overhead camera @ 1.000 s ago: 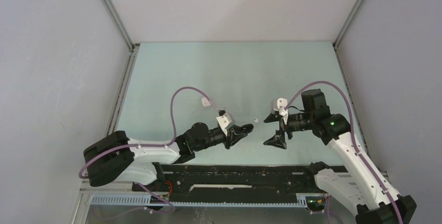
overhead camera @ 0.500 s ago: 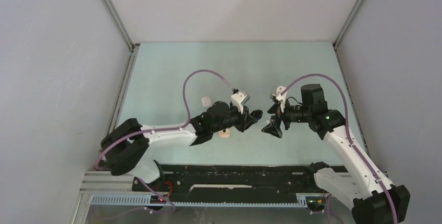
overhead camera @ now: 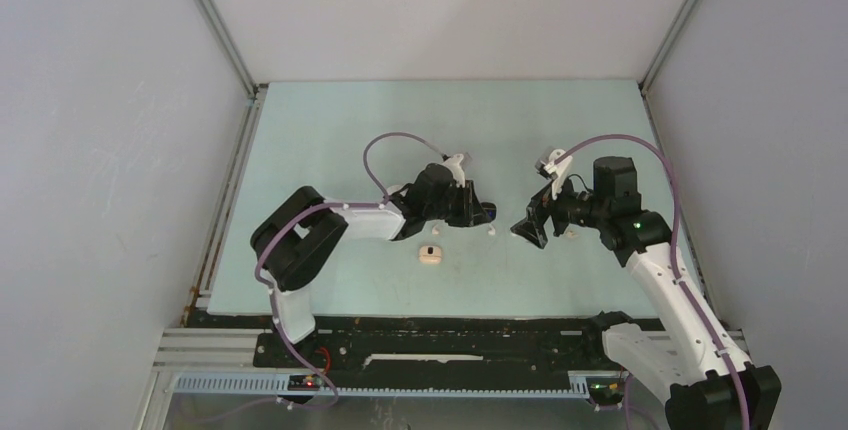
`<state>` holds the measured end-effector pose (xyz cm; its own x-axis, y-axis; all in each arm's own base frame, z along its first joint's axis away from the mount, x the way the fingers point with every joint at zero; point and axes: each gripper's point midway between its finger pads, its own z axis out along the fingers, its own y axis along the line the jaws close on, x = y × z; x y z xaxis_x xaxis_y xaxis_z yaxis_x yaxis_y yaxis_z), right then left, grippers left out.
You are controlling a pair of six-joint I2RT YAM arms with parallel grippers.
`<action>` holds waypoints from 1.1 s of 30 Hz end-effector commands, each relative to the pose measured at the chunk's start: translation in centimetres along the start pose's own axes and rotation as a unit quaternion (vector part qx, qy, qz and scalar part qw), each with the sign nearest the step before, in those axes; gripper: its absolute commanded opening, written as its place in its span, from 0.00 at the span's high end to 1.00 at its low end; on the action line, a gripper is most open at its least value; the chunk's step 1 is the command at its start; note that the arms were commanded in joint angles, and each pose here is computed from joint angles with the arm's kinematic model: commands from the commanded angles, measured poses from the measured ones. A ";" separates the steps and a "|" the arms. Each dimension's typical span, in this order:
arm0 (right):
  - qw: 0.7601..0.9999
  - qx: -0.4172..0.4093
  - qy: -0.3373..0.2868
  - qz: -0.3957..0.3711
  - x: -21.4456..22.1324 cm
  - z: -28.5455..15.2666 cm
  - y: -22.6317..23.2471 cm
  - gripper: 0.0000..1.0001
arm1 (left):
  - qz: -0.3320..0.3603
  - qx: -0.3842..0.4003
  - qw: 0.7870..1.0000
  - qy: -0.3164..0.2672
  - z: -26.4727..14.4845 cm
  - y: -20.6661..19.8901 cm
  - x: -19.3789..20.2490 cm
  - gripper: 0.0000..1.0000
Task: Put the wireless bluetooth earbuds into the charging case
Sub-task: Place the charging case at the center of the board.
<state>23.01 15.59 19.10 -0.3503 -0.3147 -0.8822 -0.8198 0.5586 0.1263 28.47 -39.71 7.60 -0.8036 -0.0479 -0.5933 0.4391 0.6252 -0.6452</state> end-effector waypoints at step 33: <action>1.000 0.012 -0.007 -0.016 -0.5 -0.1 -0.6 0.11 | 0.018 -0.193 0.980 0.036 -4.7 6.9 -0.4 0.56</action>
<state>23.25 15.42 18.91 -0.3517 -0.3214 -0.8792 -0.8147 0.5677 0.1183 29.56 -33.96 2.98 -0.8725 0.0034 -0.4886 0.2628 0.8463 -0.4633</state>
